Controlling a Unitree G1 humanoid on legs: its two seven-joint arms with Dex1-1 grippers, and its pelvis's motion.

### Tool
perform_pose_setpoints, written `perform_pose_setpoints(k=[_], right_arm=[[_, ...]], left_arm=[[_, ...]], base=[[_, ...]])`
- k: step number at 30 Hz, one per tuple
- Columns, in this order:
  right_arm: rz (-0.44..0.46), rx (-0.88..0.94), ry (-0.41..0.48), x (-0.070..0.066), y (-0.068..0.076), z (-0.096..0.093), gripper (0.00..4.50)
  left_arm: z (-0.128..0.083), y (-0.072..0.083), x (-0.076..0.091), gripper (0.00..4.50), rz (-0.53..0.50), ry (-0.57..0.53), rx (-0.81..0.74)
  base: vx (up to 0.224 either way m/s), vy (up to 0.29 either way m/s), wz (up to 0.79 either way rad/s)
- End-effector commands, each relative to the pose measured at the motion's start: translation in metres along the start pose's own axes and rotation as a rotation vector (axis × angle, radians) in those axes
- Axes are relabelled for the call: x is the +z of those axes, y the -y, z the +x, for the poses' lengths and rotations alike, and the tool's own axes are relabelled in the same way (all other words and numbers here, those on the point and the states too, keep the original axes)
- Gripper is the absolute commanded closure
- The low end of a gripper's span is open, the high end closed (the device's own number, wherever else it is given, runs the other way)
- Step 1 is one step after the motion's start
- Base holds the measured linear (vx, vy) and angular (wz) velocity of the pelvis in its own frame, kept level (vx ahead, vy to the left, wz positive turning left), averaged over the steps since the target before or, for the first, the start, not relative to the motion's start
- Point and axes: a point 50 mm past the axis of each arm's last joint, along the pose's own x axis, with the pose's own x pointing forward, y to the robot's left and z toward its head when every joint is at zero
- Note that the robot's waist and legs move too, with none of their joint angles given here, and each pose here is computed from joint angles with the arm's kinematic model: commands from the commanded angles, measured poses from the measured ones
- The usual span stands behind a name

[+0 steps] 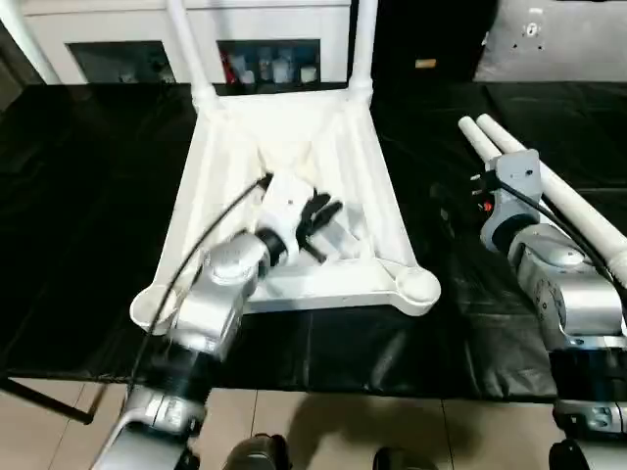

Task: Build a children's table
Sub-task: Rotate table base, then move to table

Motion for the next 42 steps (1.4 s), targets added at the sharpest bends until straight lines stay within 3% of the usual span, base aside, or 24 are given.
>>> perform_pose_setpoints(k=[1,5,6,10,12,16,17,18,21,27,38,42], right_arm=[[0.008,-0.004,0.001,0.002,0.003,-0.003,0.0],[0.004,-0.014,-0.016,-0.002,0.001,-0.003,0.0],[0.003,-0.013,-0.018,-0.002,-0.001,-0.004,0.0],[0.029,-0.003,-0.017,-0.005,-0.011,-0.005,0.0],[0.061,0.014,0.0,-0.005,-0.024,-0.007,0.0],[0.079,0.04,0.027,-0.004,-0.037,-0.013,0.0],[0.071,0.084,0.092,-0.003,-0.05,-0.023,0.0],[0.069,0.092,0.11,-0.002,-0.051,-0.025,0.0],[0.057,0.077,0.129,-0.006,-0.052,-0.033,0.0],[0.125,0.059,0.119,-0.013,-0.054,-0.049,0.0],[0.11,0.039,0.12,-0.012,-0.054,-0.049,0.0],[0.162,0.012,0.127,-0.011,-0.049,-0.053,0.0]], left_arm=[[-0.001,0.002,0.005,2.99,0.036,-0.001,-0.004],[-0.003,0.008,0.003,2.82,0.078,-0.023,-0.016],[-0.004,0.009,0.004,2.61,0.037,-0.007,-0.004],[-0.006,0.004,0.008,2.52,-0.039,0.029,0.097],[-0.01,-0.004,0.007,2.52,-0.113,0.038,0.199],[-0.015,-0.009,0.006,2.52,-0.134,0.05,0.274],[-0.024,-0.015,0.004,2.52,-0.165,0.061,0.344],[-0.026,-0.015,0.003,2.52,-0.165,0.062,0.356],[-0.034,-0.018,0.001,2.52,-0.165,0.057,0.398],[-0.049,-0.017,-0.007,2.52,-0.157,0.025,0.454],[-0.051,-0.014,-0.007,2.52,-0.158,0.012,0.449],[-0.053,-0.014,-0.007,2.52,-0.157,0.005,0.448]], base=[[0.0,0.0,0.0],[0.0,0.0,0.0],[0.0,0.0,0.0],[0.0,0.0,0.0],[0.0,0.0,0.0],[0.0,0.0,0.0],[0.0,0.0,0.0],[0.0,0.0,0.0],[0.0,0.0,0.0],[0.0,0.0,0.0],[-0.013,-0.111,0.02],[-0.048,-0.165,0.01]])
